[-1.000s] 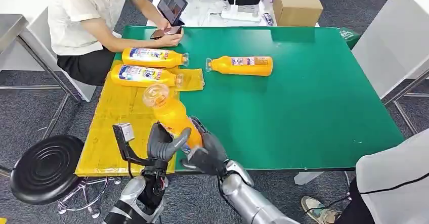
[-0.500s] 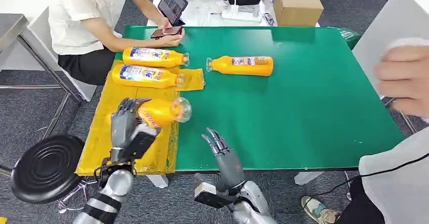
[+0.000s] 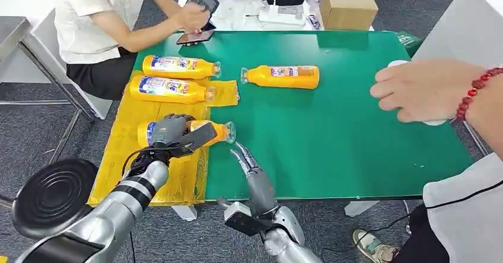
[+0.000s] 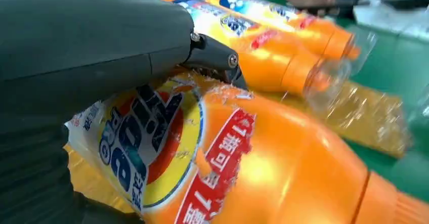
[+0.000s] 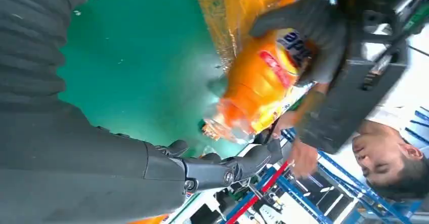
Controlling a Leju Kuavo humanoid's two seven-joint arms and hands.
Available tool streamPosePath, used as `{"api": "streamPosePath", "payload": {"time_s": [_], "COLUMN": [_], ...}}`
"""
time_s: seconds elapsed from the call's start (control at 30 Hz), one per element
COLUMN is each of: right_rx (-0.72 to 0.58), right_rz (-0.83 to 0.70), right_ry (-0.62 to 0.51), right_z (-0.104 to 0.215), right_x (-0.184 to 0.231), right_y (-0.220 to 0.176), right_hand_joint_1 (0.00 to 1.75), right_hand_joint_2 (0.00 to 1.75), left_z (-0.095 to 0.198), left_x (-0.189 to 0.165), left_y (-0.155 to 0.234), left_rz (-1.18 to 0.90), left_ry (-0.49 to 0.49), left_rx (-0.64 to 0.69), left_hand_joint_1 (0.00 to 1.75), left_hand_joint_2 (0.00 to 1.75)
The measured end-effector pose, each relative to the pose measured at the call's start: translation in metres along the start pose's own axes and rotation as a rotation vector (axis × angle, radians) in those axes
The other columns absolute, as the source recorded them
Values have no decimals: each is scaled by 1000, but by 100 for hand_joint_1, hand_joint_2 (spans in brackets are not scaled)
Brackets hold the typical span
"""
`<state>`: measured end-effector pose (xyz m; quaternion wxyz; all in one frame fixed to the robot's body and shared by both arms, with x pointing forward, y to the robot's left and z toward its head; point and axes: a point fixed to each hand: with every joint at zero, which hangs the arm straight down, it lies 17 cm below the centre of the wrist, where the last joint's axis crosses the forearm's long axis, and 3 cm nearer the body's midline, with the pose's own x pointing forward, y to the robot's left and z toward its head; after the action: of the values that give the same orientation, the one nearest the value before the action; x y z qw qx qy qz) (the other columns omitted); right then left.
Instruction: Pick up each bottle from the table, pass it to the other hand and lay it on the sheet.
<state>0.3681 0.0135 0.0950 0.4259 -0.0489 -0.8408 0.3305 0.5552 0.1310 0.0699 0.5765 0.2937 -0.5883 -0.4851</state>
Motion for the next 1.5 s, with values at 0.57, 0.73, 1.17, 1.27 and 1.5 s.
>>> {"api": "streamPosePath", "payload": {"time_s": [0.57, 0.73, 1.17, 1.27, 1.5], "right_rx": [-52, -61, 3, 43, 11], "right_rz": [-24, -5, 222, 421, 747], "right_ry": [20, 39, -11, 21, 250], "right_z": [-3, 7, 41, 48, 73], "right_x": [-1, -9, -20, -38, -109], "right_y": [-7, -9, -12, -26, -106], "right_hand_joint_1": [0, 0, 0, 0, 0], "right_hand_joint_2": [175, 175, 175, 175, 175], "left_z": [5, 14, 87, 115, 152], "left_x": [11, 21, 35, 43, 45], "left_y": [-32, -29, 63, 82, 97], "left_rz": [167, 243, 503, 585, 780], "left_ry": [-56, -125, -306, -349, -370], "left_rx": [-134, -101, 331, 418, 478], "left_hand_joint_1": [0, 0, 0, 0, 0], "left_hand_joint_2": [175, 175, 175, 175, 175]}}
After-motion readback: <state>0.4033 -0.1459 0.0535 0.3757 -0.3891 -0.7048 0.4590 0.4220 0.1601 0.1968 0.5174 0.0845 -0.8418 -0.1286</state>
